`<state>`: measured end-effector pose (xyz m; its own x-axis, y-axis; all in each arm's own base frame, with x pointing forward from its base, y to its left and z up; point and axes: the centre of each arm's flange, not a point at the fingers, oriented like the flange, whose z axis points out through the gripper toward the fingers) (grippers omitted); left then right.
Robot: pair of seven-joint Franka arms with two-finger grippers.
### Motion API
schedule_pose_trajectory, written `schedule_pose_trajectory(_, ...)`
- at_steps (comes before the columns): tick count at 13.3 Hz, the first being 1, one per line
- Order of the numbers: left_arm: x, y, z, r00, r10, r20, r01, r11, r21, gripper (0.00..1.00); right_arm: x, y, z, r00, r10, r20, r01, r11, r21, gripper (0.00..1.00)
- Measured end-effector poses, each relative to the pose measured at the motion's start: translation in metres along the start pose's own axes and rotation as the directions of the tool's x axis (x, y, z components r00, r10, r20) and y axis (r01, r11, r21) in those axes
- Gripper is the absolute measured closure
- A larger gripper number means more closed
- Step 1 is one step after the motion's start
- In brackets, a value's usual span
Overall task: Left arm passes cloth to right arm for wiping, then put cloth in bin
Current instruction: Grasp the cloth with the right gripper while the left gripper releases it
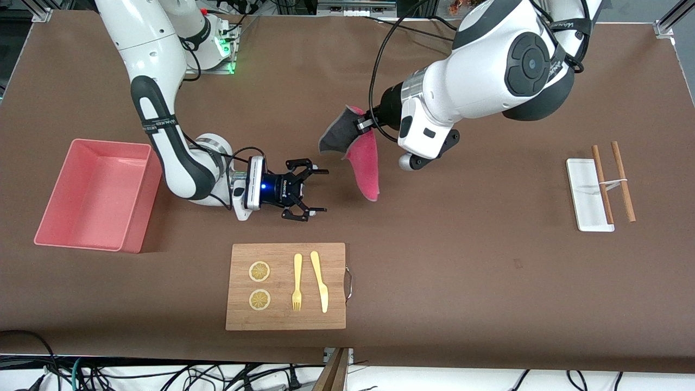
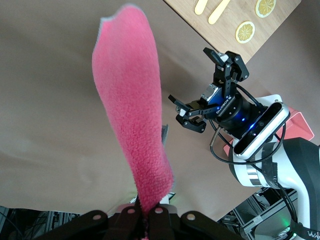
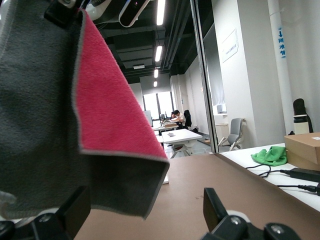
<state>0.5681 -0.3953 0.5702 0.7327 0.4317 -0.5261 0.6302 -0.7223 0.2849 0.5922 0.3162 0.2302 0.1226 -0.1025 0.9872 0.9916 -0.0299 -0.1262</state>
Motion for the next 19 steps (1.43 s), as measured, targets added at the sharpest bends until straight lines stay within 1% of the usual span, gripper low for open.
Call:
schedule_pose_trajectory(3,0.002,0.0,-0.002,1.0,-0.004,-0.002,0.004,1.0,-0.004,0.98,-0.006,-0.006,0.008,1.0,-0.014,0.001,0.014,1.0,0.012,0.0)
schedule_pose_trajectory(6,0.004,-0.001,-0.006,1.0,-0.009,-0.004,0.009,1.0,-0.009,0.98,-0.011,-0.015,0.026,1.0,-0.007,-0.025,0.008,1.0,0.006,0.0)
schedule_pose_trajectory(8,0.006,-0.001,-0.008,1.0,-0.015,-0.006,0.015,1.0,-0.013,0.98,-0.014,-0.023,0.044,0.999,0.004,-0.039,-0.005,1.0,-0.012,0.0)
schedule_pose_trajectory(10,0.006,-0.001,-0.009,0.999,-0.031,-0.006,0.031,0.999,-0.014,0.98,-0.016,-0.029,0.06,0.999,0.011,-0.033,-0.012,0.999,-0.035,0.0)
schedule_pose_trajectory(12,0.006,-0.001,-0.01,0.998,-0.058,-0.006,0.058,0.998,-0.015,0.98,-0.016,-0.032,0.074,0.999,0.014,-0.039,-0.016,0.999,-0.048,0.0)
schedule_pose_trajectory(15,0.006,-0.003,-0.011,0.997,-0.078,-0.001,0.078,0.997,-0.001,0.98,-0.016,-0.037,0.096,0.999,0.002,-0.053,-0.006,0.997,-0.078,0.0)
schedule_pose_trajectory(19,0.014,-0.008,-0.018,0.995,-0.101,-0.001,0.101,0.995,0.003,0.98,-0.007,-0.039,0.111,0.997,-0.019,-0.077,0.012,0.996,-0.086,0.0)
